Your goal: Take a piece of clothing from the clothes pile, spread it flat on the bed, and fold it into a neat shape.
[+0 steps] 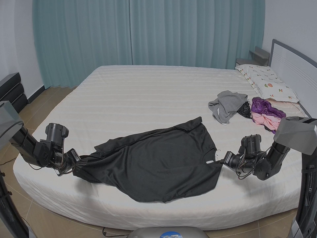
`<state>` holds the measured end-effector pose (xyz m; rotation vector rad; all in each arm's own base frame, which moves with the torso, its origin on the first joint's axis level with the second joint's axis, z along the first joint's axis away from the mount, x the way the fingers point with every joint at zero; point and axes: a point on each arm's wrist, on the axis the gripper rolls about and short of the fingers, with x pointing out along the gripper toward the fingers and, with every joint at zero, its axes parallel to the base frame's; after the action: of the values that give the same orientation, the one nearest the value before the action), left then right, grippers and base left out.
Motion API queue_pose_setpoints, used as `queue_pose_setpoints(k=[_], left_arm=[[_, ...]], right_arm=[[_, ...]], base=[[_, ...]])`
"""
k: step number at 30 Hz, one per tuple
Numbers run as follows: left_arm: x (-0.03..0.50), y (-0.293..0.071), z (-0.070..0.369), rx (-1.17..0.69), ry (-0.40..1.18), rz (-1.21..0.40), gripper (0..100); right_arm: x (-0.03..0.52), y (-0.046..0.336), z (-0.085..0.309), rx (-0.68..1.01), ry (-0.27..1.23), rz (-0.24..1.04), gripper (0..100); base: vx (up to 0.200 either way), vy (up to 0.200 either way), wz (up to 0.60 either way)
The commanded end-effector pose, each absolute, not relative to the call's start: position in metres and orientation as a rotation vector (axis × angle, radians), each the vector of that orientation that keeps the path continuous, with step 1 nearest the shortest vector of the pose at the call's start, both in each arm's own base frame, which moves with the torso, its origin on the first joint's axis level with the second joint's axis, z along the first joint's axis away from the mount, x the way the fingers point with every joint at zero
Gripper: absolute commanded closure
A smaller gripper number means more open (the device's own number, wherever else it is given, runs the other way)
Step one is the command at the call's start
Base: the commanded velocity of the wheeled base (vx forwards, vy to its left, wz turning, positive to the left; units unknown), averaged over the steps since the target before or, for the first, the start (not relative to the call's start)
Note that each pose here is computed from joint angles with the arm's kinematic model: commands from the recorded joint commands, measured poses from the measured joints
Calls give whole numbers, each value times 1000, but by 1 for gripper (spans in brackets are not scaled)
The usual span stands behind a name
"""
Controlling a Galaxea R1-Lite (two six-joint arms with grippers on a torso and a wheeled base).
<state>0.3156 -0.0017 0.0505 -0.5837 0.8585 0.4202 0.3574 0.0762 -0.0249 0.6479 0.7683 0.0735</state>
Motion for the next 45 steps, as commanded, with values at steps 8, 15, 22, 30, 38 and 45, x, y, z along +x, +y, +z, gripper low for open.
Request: queue_pose_setpoints(k=[8,15,22,30,38,45], left_arm=[[330,0,32,-599,860,421,100],[347,0,27,-627,828,422,100],[367,1,14,-683,780,434,100],[377,3,-10,-692,764,439,100],[375,2,-15,-694,778,441,100],[374,2,-14,-735,769,454,100]], right_arm=[[387,68,-8,696,659,71,100],[419,64,4,733,545,75,100],[450,73,-9,722,469,37,100],[460,85,-28,705,482,36,0],[444,78,-5,720,512,62,0],[406,87,-4,713,652,142,0]], base=[[0,0,0],[0,0,0],[0,0,0],[0,0,0],[0,0,0],[0,0,0]])
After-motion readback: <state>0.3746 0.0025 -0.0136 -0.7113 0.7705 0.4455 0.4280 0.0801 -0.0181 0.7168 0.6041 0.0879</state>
